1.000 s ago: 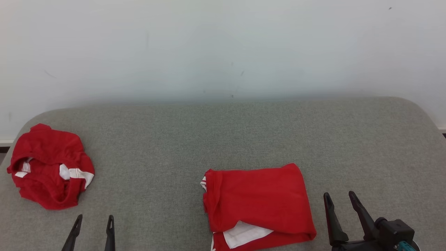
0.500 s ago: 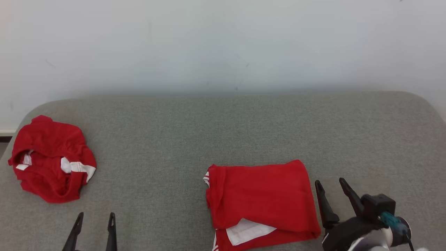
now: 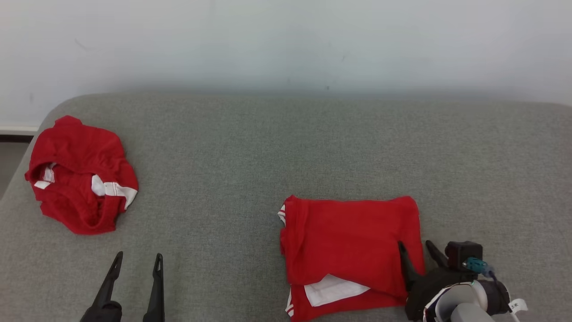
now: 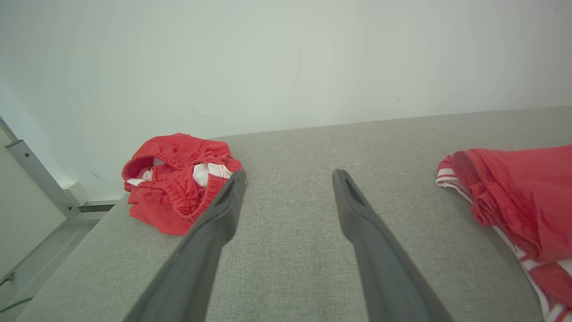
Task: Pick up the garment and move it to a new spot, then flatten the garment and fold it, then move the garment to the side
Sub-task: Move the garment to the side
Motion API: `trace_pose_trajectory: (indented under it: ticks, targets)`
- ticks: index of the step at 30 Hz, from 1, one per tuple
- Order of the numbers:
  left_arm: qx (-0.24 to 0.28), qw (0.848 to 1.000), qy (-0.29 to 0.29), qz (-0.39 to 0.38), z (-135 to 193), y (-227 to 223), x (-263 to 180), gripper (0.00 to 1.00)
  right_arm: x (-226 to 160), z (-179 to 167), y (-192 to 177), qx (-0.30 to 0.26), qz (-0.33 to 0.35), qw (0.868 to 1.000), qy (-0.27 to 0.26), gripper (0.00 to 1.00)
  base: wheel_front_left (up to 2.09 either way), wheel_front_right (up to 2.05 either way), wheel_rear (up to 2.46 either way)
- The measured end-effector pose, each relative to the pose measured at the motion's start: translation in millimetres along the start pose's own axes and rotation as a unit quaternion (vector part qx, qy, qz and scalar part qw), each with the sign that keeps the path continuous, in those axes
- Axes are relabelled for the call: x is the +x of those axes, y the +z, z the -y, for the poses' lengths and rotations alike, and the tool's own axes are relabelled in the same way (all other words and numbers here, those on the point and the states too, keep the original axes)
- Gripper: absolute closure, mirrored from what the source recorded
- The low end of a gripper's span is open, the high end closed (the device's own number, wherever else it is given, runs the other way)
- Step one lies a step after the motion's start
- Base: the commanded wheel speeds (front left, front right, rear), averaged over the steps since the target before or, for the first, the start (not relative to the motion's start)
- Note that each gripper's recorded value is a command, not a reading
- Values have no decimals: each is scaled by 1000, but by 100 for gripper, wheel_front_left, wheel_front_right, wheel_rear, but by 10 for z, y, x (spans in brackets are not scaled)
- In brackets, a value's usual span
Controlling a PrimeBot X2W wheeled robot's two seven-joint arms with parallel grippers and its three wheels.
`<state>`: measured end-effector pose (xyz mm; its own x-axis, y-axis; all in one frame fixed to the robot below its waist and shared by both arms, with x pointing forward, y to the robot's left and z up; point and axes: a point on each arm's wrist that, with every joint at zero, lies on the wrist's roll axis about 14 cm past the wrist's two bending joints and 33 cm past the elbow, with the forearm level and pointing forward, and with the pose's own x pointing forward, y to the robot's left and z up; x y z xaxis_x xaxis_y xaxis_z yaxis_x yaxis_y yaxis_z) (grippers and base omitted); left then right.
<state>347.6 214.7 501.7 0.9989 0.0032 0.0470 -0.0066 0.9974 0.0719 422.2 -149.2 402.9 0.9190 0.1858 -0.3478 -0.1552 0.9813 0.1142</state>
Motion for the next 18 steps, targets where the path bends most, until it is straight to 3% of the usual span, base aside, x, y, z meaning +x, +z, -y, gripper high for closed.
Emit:
trace_pose_trajectory:
  ticks: [2,3,4,6,12,18]
  targets:
    - [0,1000,4,-5,-26,-34,5,0,39,-63,-85,4,-13,1000,7,0,0,0,0]
    - [0,1000,6,-8,-39,-50,5,0,57,-94,-104,8,-16,1000,10,51,0,0,0]
    - [0,1000,7,-9,-46,-60,9,0,72,-117,-115,10,-18,1000,12,51,0,0,0]
    - [0,1000,9,-11,-58,-69,21,0,90,-146,-118,15,-18,1000,15,100,0,0,0]
    - [-6,1000,7,-6,-38,-51,54,0,153,-115,-21,7,-13,1000,19,100,0,0,0]
    - [-15,1000,1,1,33,-13,144,0,385,105,596,-32,45,998,13,100,0,0,0]
